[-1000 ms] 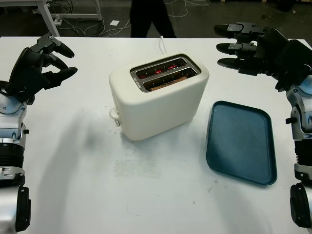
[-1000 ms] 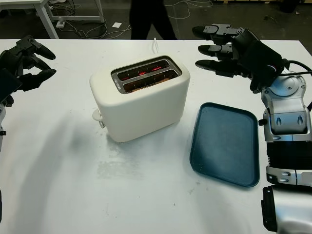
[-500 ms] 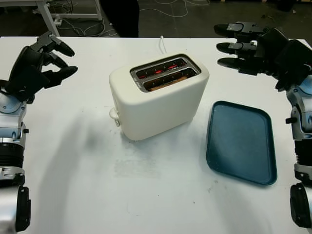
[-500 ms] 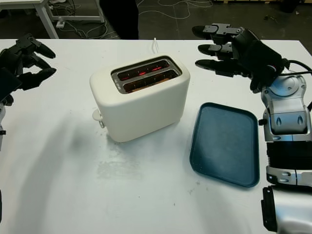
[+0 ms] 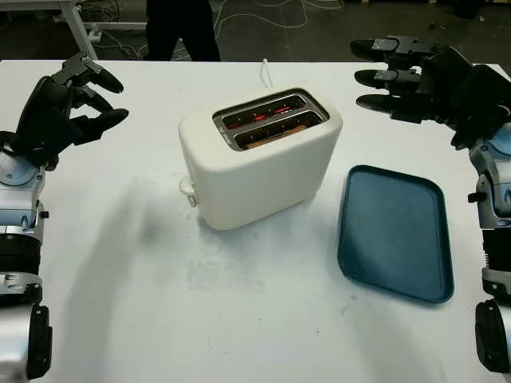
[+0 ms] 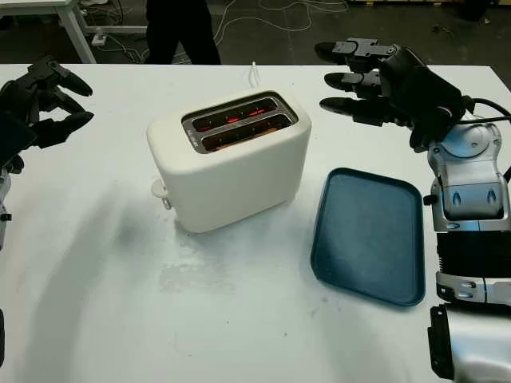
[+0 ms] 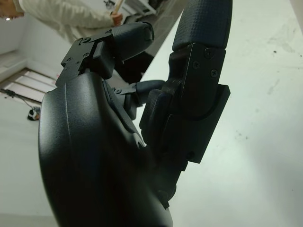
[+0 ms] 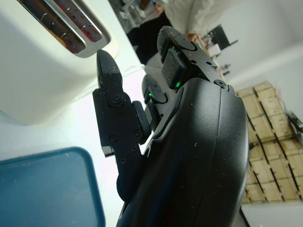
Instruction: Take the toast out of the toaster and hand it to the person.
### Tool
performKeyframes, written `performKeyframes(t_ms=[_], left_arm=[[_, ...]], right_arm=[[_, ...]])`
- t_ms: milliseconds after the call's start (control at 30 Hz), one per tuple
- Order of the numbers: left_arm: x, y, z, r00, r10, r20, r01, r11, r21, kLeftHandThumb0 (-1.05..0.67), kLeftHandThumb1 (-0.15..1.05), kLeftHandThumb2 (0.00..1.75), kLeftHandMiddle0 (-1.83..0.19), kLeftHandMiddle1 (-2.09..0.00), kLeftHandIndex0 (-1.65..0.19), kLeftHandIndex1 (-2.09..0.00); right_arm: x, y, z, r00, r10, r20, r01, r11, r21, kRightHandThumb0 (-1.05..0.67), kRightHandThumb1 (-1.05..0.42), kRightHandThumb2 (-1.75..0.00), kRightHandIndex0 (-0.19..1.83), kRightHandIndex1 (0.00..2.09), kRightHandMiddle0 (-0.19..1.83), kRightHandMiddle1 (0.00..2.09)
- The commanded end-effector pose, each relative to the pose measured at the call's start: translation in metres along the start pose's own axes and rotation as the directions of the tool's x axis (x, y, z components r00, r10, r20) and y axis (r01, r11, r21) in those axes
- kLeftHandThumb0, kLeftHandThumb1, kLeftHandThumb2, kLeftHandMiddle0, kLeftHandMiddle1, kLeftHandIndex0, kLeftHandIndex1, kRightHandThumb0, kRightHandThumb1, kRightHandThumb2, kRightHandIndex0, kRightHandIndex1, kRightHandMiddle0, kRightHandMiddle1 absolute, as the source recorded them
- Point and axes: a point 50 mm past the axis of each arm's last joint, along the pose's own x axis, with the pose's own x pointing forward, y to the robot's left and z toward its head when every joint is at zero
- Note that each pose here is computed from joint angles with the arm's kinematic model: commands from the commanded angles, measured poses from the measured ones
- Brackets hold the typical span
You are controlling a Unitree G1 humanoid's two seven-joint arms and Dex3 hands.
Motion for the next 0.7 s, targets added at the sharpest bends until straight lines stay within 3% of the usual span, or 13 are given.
performKeyframes(t_ms=[0, 667], left_arm=[[0.0003, 0.0026, 0.0017, 1.0, 0.015, 0.003, -0.015, 1.0, -0.006, -1.05, 0.92, 0.2, -0.26, -1.61, -0.18, -1.56], [0.0006, 0.0025, 0.0015, 1.0, 0.012, 0.011, -0.012, 1.0, -0.016, -1.05, 0.92, 0.18, -0.28, -1.6, -0.21, -1.54]], right_arm=[[0.0005, -0.0005, 0.0034, 1.0, -0.01, 0.018, 0.01, 1.0, -0.006, -0.23, -0.92, -0.06, 0.52, 0.01, 0.49, 0.0], [0.001, -0.0006, 0.0029, 1.0, -0.008, 0.018, 0.007, 1.0, 0.012, -0.21, -0.92, -0.07, 0.51, 0.0, 0.48, 0.0]])
